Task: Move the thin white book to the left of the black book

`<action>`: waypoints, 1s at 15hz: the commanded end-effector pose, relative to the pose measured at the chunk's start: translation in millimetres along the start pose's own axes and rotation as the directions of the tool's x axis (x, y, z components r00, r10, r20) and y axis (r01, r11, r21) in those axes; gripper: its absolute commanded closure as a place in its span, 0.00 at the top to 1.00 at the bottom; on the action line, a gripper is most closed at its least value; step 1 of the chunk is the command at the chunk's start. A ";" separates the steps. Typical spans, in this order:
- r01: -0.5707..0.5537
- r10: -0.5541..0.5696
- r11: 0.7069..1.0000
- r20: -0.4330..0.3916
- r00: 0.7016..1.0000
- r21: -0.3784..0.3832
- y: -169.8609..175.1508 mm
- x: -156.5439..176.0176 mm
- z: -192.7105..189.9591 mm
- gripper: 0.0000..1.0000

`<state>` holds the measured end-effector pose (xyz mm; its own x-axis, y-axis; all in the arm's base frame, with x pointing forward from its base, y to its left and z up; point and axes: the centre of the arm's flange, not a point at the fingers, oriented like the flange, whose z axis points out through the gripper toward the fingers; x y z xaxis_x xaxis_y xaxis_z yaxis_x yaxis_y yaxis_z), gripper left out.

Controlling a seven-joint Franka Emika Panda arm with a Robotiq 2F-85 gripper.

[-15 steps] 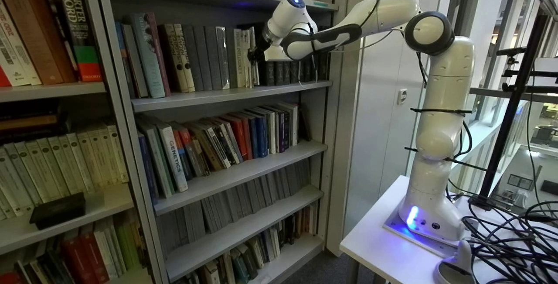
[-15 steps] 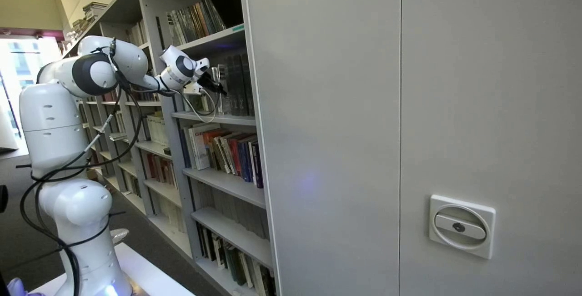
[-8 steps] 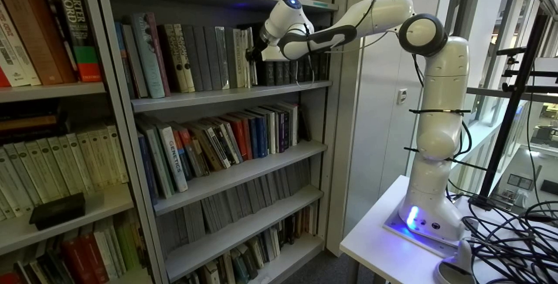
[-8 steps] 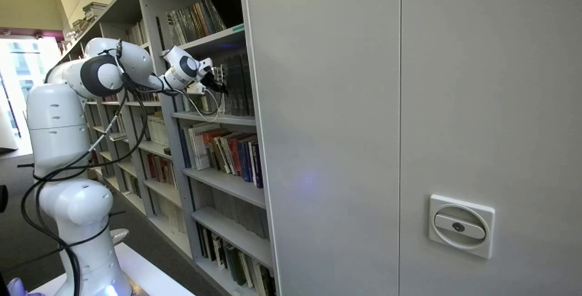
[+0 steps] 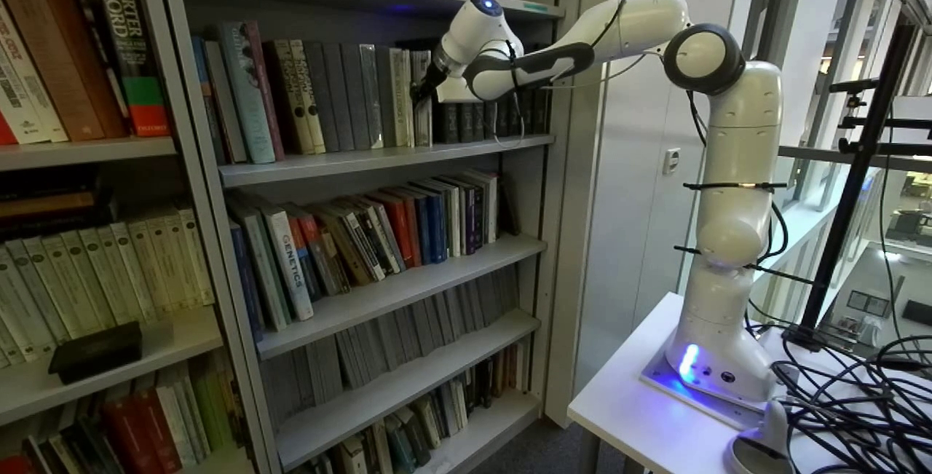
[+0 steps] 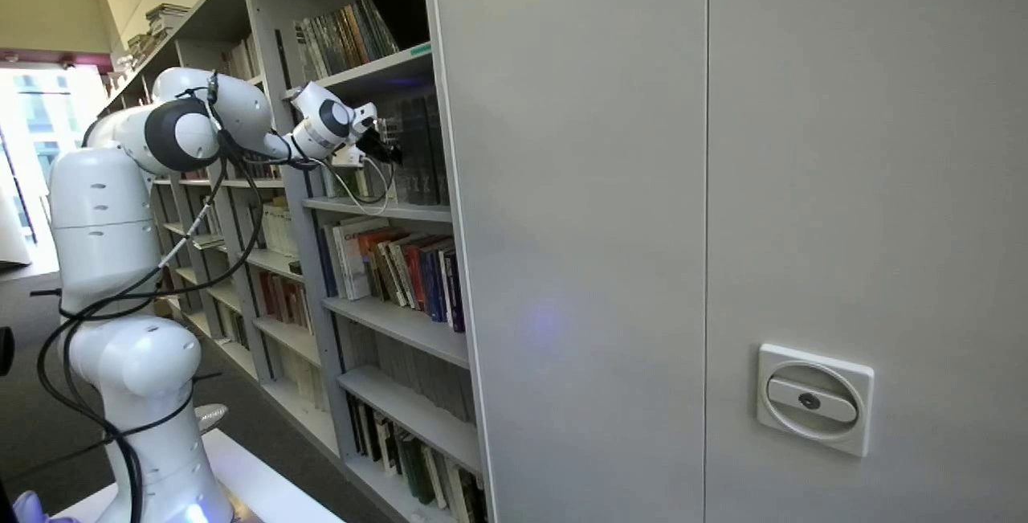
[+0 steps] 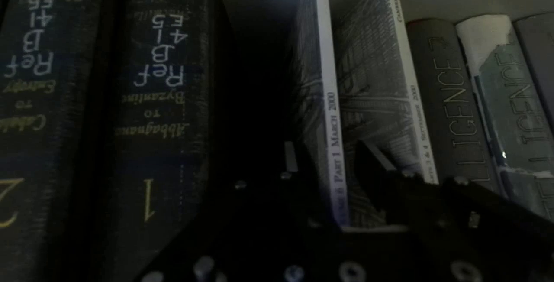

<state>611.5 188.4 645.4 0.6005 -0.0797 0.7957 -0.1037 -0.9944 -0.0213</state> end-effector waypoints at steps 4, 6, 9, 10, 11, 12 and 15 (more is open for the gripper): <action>0.045 -0.044 0.999 -0.029 0.999 0.029 -7.0 11.9 3.5 0.94; 0.062 -0.061 0.997 -0.032 0.998 0.035 -8.6 10.3 -2.1 1.00; 0.082 -0.080 0.996 -0.038 0.996 0.041 -10.7 7.2 -12.7 1.00; 0.094 -0.092 0.995 -0.042 0.995 0.042 -11.9 6.7 -17.9 1.00; 0.101 -0.099 0.994 -0.043 0.994 0.045 -12.6 7.4 -22.8 1.00; 0.113 -0.111 0.993 -0.048 0.993 0.042 -12.8 6.9 -27.2 1.00; 0.151 -0.149 0.988 -0.059 0.987 0.033 -11.7 10.0 -42.1 1.00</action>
<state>599.6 206.7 660.1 0.5843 0.0251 0.8112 -0.0148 -0.9990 0.0416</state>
